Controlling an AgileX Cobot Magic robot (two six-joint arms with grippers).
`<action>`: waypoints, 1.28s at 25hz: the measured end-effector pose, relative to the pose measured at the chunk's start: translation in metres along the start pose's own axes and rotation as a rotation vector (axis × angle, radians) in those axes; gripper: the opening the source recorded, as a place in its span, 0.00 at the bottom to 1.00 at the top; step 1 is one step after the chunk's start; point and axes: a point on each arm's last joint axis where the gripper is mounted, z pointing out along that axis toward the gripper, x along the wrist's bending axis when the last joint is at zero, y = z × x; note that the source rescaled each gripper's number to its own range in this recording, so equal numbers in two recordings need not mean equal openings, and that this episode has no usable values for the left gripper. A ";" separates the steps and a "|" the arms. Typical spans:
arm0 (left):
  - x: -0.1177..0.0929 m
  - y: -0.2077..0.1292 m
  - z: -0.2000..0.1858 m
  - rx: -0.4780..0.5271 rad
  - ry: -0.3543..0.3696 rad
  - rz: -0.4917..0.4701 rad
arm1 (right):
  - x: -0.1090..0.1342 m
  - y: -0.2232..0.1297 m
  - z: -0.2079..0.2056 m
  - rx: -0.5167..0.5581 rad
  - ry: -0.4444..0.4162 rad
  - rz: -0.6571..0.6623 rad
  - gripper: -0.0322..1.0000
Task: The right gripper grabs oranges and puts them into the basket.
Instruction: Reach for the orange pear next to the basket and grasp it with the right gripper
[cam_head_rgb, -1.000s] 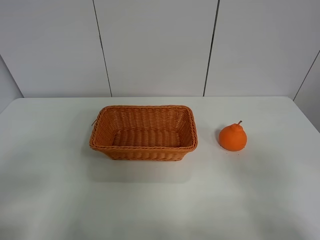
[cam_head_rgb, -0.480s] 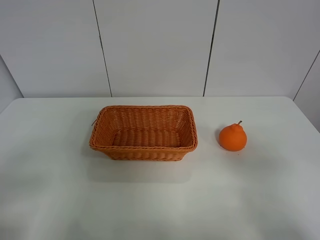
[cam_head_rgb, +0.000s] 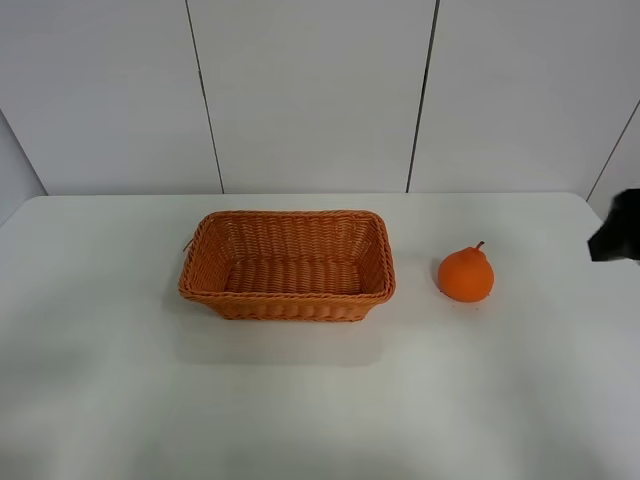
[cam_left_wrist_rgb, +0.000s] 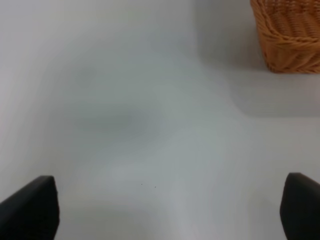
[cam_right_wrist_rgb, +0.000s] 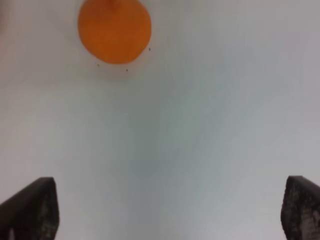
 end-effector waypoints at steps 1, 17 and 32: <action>0.000 0.000 0.000 0.000 0.000 0.000 | 0.000 0.013 0.013 0.047 -0.001 0.000 0.98; 0.000 0.000 0.000 0.000 0.000 0.000 | 0.043 0.126 0.151 0.310 0.051 -0.112 0.98; 0.000 0.000 0.000 0.000 0.000 0.000 | 0.047 0.110 0.258 0.388 0.052 -0.076 0.98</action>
